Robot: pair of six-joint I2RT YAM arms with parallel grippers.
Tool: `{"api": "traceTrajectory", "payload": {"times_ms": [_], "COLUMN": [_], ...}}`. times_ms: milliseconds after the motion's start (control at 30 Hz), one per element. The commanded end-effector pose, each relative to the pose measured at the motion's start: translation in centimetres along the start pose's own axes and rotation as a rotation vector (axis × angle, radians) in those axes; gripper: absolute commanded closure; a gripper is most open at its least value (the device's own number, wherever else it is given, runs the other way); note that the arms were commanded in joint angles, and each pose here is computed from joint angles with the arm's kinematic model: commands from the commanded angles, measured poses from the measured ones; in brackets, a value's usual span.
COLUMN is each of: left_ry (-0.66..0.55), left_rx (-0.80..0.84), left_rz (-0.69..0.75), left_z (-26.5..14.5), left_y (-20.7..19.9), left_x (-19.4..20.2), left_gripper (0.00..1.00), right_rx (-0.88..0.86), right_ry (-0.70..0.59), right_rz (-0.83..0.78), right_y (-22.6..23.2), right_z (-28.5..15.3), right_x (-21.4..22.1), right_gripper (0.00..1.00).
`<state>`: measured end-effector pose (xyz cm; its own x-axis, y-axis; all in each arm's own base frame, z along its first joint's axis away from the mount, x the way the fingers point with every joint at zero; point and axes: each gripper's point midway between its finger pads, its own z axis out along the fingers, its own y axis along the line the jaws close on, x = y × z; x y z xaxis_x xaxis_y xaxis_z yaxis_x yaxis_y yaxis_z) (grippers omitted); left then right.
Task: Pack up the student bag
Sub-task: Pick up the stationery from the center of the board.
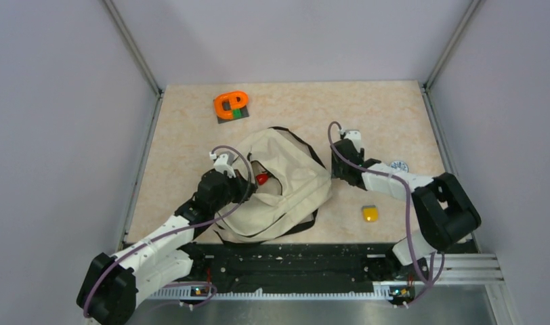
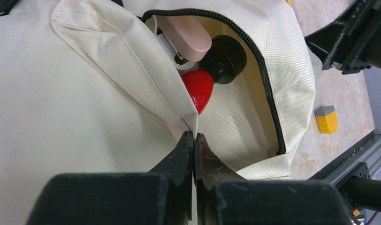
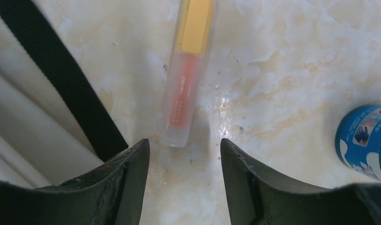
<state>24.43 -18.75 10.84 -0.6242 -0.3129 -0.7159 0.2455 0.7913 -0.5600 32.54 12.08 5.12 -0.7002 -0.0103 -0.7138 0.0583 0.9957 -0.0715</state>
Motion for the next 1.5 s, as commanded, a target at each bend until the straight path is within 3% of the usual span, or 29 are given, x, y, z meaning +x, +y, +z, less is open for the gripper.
{"api": "traceTrajectory", "payload": {"times_ms": [0,667,833,933,1067,1200,1467], "left_ry": [-0.042,-0.05,-0.05,-0.049,-0.05,-0.054,-0.077], "left_rx": [0.028,0.029,0.03,0.033,0.037,0.039,0.023], "left_rz": [-0.005,-0.005,-0.002,0.001,0.002,-0.001,-0.041], "left_z": [-0.2,-0.5,-0.4,-0.4,-0.4,-0.5,-0.8], "left_y": [-0.5,-0.5,-0.5,-0.5,-0.6,-0.6,-0.5], "left_x": [-0.8,-0.9,-0.9,-0.9,-0.9,-0.9,-1.3], "left_gripper": [1.0,1.0,1.0,1.0,1.0,1.0,1.0], "right_rx": [-0.049,-0.072,-0.103,-0.11,-0.112,-0.184,-0.524], "right_ry": [-0.06,0.073,0.091,0.068,0.014,-0.023,-0.019], "right_rz": [0.033,0.123,0.171,0.196,0.209,0.211,0.189], "right_y": [1.8,0.8,0.7,0.4,-0.3,-0.1,5.2], "right_z": [1.6,4.6,4.8,4.3,2.5,-0.5,-10.0], "right_x": [-3.7,-1.1,-0.1,-0.4,-1.8,-3.2,-2.9], "right_gripper": [0.44,0.58,0.67,0.85,1.0,1.0,1.0]}}
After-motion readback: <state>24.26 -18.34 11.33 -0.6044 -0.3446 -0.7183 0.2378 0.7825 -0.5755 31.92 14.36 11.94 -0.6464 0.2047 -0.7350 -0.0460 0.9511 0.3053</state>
